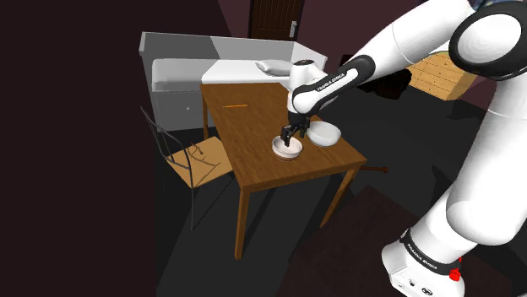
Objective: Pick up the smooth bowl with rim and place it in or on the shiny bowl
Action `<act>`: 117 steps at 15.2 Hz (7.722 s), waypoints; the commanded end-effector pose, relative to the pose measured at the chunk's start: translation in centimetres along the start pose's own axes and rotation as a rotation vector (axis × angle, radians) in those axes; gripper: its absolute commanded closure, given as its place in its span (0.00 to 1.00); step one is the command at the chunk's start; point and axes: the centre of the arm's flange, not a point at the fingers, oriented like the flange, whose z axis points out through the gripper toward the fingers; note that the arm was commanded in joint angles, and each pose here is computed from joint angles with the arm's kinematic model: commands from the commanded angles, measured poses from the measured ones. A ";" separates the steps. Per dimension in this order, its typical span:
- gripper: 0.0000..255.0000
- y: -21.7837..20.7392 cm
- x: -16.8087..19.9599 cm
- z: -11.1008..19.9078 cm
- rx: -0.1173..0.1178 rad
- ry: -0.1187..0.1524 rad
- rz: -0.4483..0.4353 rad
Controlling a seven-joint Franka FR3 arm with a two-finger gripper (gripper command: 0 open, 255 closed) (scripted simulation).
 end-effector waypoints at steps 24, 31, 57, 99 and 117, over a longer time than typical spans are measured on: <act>0.00 -0.6 10.2 14.0 -0.029 0.004 0.017; 1.00 -0.6 10.2 14.0 -0.029 0.004 0.017; 1.00 1.0 9.8 2.5 -0.029 0.004 0.017; 1.00 30.7 8.1 7.5 -0.029 0.004 0.017; 0.00 30.3 8.2 9.8 -0.029 0.004 0.017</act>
